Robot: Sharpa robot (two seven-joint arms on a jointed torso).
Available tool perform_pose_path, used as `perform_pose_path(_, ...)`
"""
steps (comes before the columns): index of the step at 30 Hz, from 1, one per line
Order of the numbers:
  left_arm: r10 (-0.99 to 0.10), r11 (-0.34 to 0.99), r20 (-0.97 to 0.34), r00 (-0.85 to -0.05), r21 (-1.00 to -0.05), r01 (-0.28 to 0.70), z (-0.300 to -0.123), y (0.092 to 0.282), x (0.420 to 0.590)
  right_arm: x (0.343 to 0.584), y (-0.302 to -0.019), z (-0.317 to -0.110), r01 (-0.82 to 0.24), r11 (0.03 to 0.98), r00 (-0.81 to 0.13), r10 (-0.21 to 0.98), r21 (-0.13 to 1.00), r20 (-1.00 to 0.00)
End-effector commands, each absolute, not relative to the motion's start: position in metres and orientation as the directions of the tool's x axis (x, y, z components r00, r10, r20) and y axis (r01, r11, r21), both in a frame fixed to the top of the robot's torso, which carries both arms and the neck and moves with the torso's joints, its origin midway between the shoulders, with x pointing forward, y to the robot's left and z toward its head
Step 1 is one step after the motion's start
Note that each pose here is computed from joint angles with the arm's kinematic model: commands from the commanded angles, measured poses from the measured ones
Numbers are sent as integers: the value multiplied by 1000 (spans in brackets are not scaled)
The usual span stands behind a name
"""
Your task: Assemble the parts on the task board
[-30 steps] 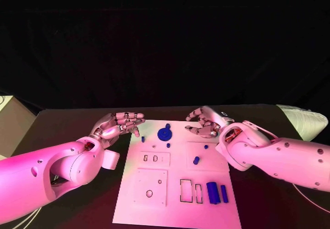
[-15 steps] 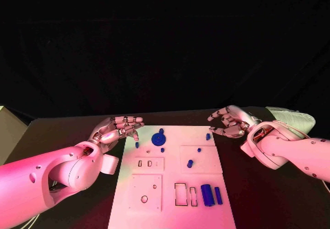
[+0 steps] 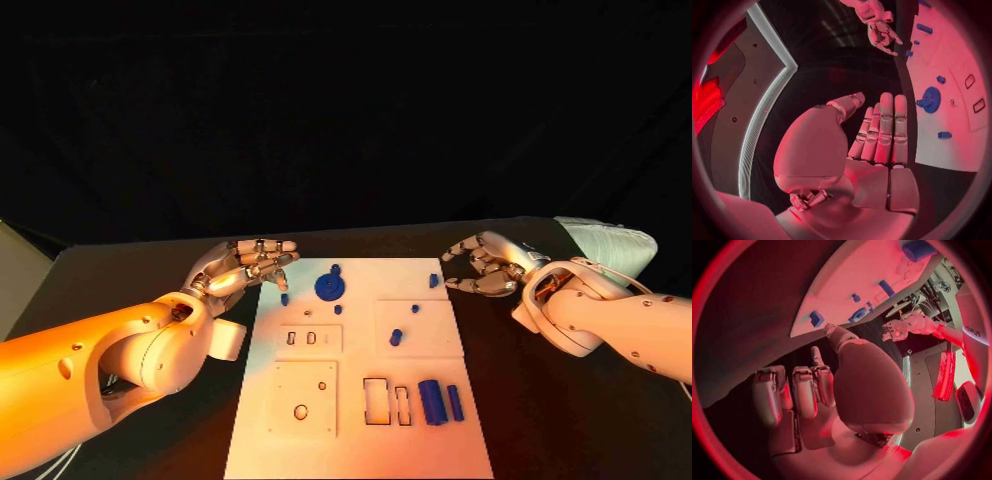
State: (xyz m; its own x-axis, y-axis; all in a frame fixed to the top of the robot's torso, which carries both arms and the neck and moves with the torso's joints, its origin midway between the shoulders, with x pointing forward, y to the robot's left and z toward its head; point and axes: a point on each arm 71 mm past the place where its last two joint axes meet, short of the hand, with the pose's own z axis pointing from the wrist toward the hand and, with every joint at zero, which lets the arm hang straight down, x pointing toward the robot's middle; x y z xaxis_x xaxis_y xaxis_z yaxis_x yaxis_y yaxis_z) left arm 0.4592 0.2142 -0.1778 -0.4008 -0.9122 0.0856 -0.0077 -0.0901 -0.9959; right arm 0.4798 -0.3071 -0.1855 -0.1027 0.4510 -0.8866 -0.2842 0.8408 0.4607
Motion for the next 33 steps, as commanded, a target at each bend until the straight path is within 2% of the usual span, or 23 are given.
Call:
perform_pose_path(1, -902, -96, 86, -423, -995, 1, -177, 213, 458, 481, -304, -191, -305, 851, -111, 413, 427, -904)
perform_pose_path(12, -902, -94, 84, -423, -996, 2, -177, 213, 458, 485, -293, -205, -294, 857, -109, 410, 423, -906)
perform_pose_path(33, -904, -91, 82, -419, -996, 1, -177, 216, 458, 491, -286, -208, -293, 859, -88, 412, 419, -907)
